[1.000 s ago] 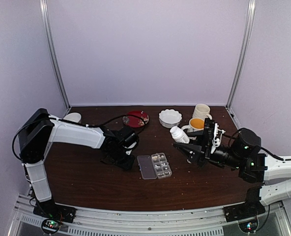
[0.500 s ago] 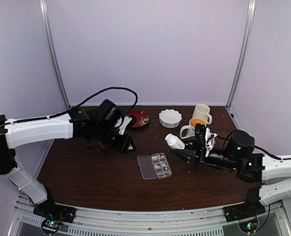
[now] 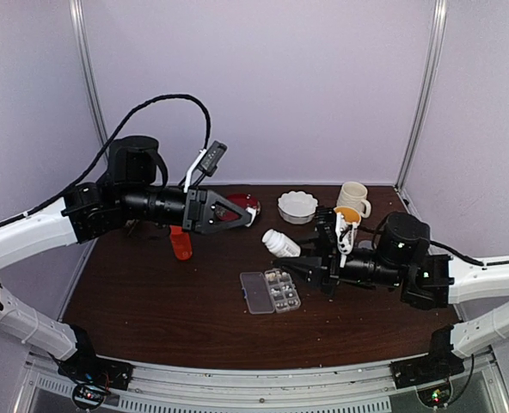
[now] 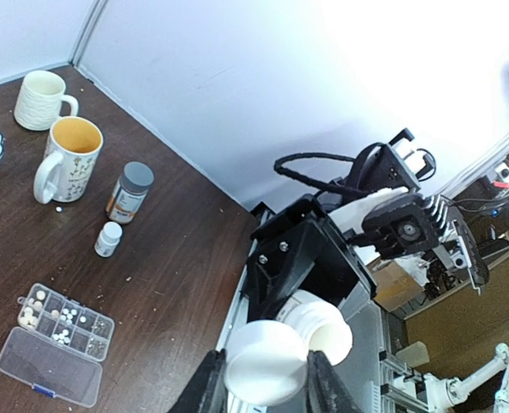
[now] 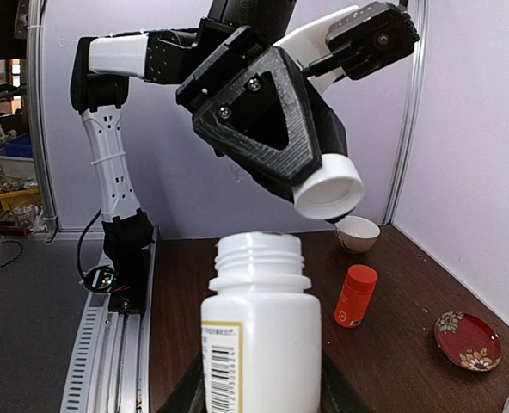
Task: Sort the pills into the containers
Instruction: Close the lid of the pill bottle.
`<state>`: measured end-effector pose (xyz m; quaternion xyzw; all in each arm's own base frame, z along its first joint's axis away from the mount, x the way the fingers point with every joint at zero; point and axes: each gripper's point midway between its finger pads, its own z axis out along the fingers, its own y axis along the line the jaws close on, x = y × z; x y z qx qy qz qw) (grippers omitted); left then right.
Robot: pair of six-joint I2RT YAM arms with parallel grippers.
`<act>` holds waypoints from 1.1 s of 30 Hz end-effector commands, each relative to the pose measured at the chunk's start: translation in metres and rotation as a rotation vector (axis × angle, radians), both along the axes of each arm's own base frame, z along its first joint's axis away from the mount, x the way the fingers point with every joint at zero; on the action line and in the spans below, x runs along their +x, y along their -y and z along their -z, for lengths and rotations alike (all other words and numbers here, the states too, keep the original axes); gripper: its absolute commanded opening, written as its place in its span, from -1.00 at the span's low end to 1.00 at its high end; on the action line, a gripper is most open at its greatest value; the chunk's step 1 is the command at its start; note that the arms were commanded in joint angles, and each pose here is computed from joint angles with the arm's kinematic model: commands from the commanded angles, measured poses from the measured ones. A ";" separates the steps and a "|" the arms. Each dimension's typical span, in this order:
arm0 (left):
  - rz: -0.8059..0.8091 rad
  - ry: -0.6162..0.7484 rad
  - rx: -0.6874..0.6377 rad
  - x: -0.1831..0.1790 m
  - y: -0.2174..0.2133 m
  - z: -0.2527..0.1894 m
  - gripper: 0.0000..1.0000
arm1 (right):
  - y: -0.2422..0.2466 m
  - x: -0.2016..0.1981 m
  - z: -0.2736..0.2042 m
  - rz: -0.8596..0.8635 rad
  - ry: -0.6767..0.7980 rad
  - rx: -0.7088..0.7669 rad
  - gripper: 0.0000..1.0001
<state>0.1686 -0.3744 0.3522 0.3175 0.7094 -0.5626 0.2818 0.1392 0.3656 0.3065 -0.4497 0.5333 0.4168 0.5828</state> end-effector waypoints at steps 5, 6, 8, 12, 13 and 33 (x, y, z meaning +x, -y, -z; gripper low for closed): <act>0.098 -0.024 -0.072 -0.017 0.010 -0.014 -0.72 | -0.007 -0.002 -0.021 -0.007 0.028 0.021 -1.00; 0.110 -0.030 -0.075 -0.019 0.011 -0.014 -0.72 | -0.008 -0.002 -0.021 -0.005 0.028 0.016 -1.00; 0.140 -0.037 -0.078 -0.025 0.016 -0.013 -0.73 | -0.009 0.000 -0.021 -0.001 0.031 0.012 -1.00; 0.189 -0.049 -0.069 -0.035 0.024 -0.009 -0.73 | -0.010 0.000 -0.022 0.000 0.031 0.008 -1.00; 0.195 -0.049 -0.067 -0.037 0.026 -0.008 -0.73 | -0.010 0.001 -0.021 0.001 0.030 0.005 -1.00; 0.197 -0.091 -0.048 -0.040 0.032 0.003 -0.85 | 0.008 0.028 -0.018 0.211 0.004 -0.013 -1.00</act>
